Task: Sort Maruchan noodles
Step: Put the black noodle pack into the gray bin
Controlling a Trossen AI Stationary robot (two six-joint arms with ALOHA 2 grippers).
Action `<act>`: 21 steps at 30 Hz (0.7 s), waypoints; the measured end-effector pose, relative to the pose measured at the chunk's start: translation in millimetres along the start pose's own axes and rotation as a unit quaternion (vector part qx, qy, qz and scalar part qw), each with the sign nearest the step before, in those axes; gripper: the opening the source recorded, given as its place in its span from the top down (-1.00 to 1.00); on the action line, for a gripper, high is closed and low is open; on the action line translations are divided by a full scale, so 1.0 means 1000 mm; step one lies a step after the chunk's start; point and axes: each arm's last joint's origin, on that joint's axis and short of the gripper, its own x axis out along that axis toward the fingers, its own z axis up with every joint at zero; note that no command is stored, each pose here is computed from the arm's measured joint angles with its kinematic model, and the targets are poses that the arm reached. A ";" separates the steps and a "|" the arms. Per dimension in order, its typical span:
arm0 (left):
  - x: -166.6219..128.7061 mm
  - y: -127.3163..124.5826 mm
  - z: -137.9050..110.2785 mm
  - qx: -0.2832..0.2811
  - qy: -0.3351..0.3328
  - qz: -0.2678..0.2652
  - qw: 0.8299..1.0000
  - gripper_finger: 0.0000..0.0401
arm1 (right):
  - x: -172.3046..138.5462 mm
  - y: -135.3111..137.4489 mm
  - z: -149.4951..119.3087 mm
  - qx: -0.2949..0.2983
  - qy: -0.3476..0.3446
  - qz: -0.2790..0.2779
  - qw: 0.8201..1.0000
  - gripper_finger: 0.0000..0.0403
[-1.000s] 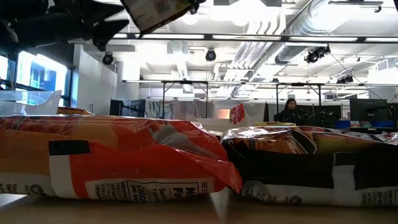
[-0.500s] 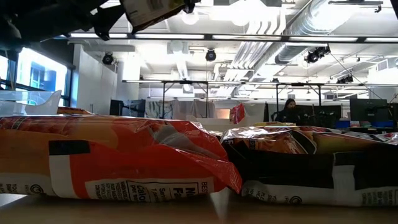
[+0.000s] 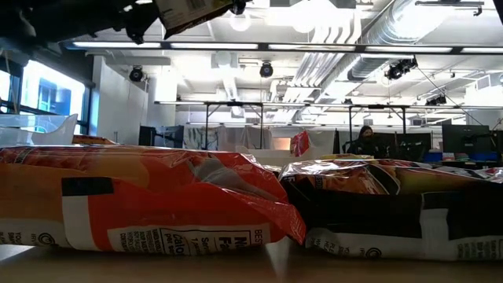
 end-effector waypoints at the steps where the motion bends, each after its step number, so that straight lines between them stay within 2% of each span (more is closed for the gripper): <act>1: 0.003 0.001 0.000 0.002 0.007 -0.003 1.000 -0.17 | 0.000 0.000 0.000 0.000 0.000 0.000 1.000 0.58; 9: 0.017 0.003 0.002 0.015 0.021 -0.026 0.999 -0.11 | 0.000 0.001 -0.003 0.005 0.013 0.006 1.000 0.57; 18: 0.017 0.003 0.001 0.010 0.024 -0.025 0.999 0.43 | 0.000 0.002 -0.006 0.031 0.031 0.004 0.999 0.36; 21: 0.017 0.003 0.001 0.010 0.026 -0.021 0.999 0.58 | 0.000 0.001 -0.006 0.045 0.038 -0.018 0.998 0.32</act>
